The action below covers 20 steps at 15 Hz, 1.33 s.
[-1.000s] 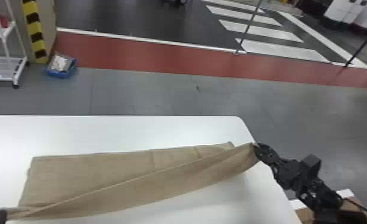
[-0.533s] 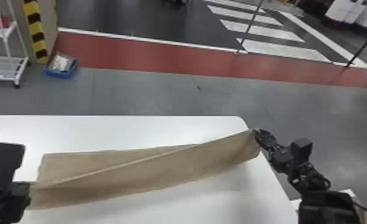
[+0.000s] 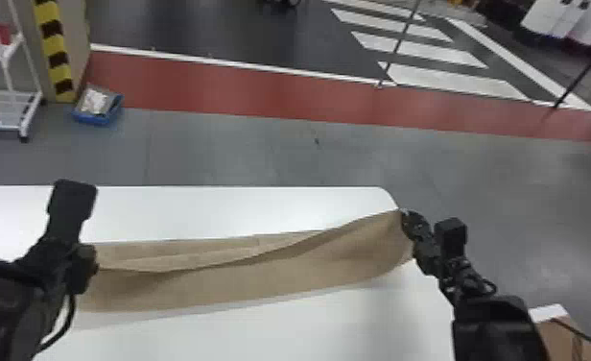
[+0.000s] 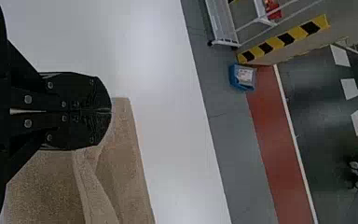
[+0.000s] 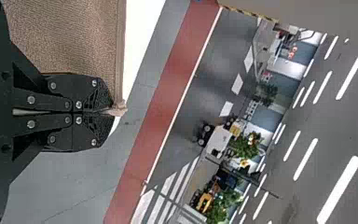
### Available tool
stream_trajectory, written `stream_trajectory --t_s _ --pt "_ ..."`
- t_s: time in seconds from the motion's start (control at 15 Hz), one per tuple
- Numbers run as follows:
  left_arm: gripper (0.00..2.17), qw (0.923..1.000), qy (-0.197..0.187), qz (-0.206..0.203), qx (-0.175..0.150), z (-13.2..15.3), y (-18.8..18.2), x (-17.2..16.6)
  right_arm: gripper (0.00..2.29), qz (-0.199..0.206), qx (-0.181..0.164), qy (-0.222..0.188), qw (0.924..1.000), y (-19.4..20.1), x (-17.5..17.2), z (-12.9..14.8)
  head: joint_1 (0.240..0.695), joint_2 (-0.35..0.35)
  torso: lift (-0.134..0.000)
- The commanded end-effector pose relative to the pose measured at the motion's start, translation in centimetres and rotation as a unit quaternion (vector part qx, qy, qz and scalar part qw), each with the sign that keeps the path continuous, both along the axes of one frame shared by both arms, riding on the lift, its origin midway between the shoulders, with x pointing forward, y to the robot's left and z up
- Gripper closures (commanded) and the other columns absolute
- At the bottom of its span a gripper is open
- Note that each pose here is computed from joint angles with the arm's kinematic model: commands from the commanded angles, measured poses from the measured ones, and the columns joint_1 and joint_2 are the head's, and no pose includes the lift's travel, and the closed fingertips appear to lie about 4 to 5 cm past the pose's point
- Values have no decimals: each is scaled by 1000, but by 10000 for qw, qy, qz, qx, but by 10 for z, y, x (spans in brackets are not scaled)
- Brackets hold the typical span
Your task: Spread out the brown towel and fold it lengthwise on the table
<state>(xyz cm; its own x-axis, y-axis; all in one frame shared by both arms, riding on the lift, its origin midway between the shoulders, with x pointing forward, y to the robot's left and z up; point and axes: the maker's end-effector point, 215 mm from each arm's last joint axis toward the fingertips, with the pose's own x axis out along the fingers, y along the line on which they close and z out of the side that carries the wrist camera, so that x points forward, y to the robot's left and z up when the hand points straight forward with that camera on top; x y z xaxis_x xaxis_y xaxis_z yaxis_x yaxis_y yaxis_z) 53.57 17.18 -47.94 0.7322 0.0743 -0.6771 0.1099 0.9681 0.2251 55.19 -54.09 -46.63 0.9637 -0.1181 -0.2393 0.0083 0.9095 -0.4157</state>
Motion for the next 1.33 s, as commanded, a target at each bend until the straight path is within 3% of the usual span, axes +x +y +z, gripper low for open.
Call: stream_trajectory --t_s 0.0,0.13,0.4,0.53,0.67,0.8,1.0,1.27 --pt "2142 9996 97 -132 223 -8 -15 16 1477 -211 -38 218 9995 -5 2 -13 695 -350 0" --pt "2118 9988 203 -127 424 -18 -18 21 1470 -305 -66 172 9994 -7 6 -10 695 -350 0" --pt "2105 9973 -24 -127 722 -16 -19 38 1463 -468 -135 193 9986 -7 18 -11 695 -350 0" --pt "2105 9967 -276 -97 758 -9 -19 50 1460 -596 -235 251 9976 -10 23 -13 695 -350 0" --pt "2105 9960 -294 -66 843 -8 -16 53 1457 -720 -292 408 9961 -15 25 -19 695 -350 0" --pt "2105 9953 -300 -42 918 -9 -11 53 1214 -773 -427 484 9949 -14 26 -23 695 -350 0" --pt "2105 9949 -281 -39 972 -13 -9 52 1214 -1098 -537 812 9892 -27 19 -38 695 -350 0" --pt "2105 9944 -373 -53 990 -10 -13 53 1231 -1429 -569 951 9835 -44 8 -45 695 -350 0"
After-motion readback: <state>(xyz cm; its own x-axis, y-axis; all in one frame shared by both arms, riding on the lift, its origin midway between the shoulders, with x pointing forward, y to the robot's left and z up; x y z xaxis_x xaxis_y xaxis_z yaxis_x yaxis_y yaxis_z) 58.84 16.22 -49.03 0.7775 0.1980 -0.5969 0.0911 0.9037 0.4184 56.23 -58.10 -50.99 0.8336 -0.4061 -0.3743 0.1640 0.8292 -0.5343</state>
